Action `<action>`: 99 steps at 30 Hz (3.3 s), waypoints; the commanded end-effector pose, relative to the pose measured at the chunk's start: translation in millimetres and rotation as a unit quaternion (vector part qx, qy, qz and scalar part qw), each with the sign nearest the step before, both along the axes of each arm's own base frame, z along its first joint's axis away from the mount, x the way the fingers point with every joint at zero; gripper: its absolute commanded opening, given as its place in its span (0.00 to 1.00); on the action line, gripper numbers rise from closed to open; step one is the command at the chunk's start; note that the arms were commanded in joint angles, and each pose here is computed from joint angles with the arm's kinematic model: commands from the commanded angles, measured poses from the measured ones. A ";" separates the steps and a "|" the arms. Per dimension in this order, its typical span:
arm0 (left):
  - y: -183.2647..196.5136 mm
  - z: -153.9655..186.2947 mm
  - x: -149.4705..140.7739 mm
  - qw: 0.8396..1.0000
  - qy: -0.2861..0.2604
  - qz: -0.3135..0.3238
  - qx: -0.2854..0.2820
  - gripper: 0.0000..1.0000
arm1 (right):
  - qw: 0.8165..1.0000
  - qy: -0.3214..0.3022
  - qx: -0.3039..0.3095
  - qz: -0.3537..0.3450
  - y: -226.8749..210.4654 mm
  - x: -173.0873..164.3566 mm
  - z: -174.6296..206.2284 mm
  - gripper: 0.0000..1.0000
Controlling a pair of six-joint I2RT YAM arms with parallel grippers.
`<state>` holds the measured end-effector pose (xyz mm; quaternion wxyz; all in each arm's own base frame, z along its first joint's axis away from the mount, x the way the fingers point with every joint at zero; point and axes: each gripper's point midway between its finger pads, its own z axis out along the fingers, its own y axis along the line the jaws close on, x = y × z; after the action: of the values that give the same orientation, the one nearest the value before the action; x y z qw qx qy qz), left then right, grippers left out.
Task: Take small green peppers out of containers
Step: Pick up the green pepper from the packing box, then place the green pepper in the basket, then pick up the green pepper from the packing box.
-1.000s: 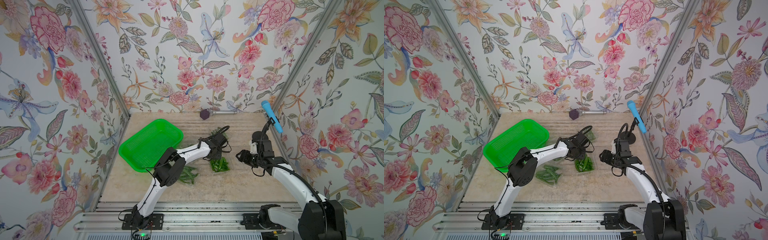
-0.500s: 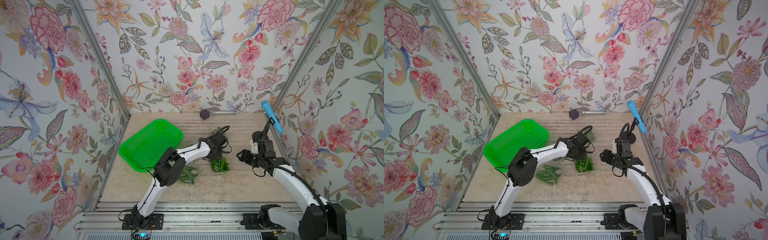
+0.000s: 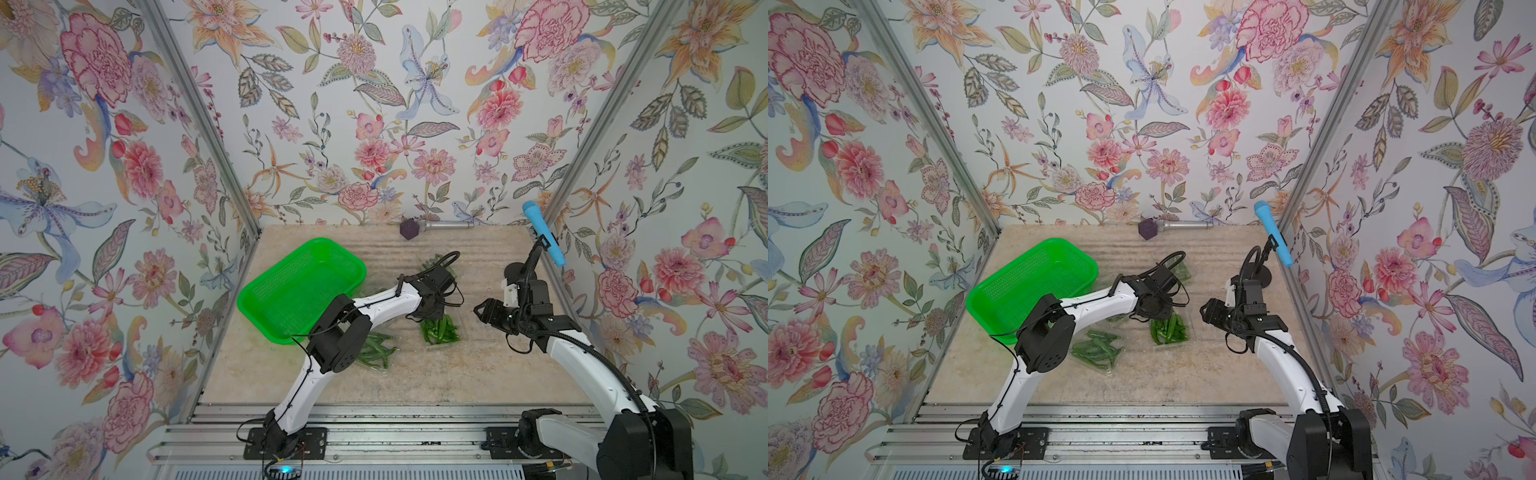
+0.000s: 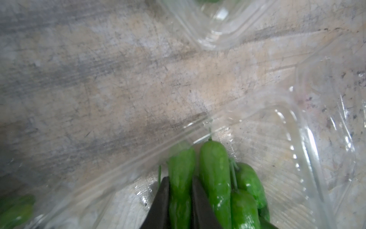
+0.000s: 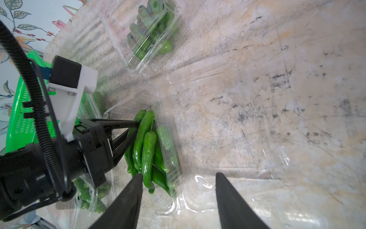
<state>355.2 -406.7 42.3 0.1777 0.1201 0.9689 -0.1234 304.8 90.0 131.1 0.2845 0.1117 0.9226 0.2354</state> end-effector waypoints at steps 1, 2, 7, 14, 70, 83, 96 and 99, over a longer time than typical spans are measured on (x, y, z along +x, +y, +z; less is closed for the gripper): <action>4.3 37.7 1.4 0.999 -0.033 0.002 -0.003 0.02 | 0.999 -0.036 0.008 0.015 3.8 7.9 22.5 0.61; 6.8 42.3 1.8 0.999 -0.038 0.005 -0.003 0.02 | 0.999 -0.041 0.009 0.018 5.0 9.2 26.2 0.61; 15.2 59.4 2.1 0.998 -0.058 0.013 -0.004 0.02 | 0.998 -0.052 0.015 0.027 8.4 12.1 35.7 0.61; 24.9 70.5 3.3 0.997 -0.077 0.018 0.006 0.02 | 0.998 -0.061 0.018 0.029 9.3 13.2 43.3 0.61; 367.2 52.4 89.4 0.944 -0.069 0.323 -0.010 0.30 | 0.989 -0.033 -0.002 0.144 78.8 11.0 12.9 0.62; 274.3 187.4 66.9 0.955 -0.218 0.189 -0.067 0.50 | 0.995 -0.051 -0.024 0.082 36.9 19.7 30.1 0.67; 45.9 91.5 -15.9 0.991 -0.100 -0.053 -0.070 0.58 | 0.999 -0.006 0.014 -0.041 -34.9 9.4 13.9 0.72; 23.6 76.3 -17.7 0.991 -0.090 -0.074 -0.066 0.58 | 0.999 0.013 0.025 -0.045 -37.5 6.4 3.6 0.72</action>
<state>335.1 -362.6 104.0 0.2530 0.1781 0.9351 -0.1727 323.3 48.5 149.4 0.3153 0.1512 0.9090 0.2267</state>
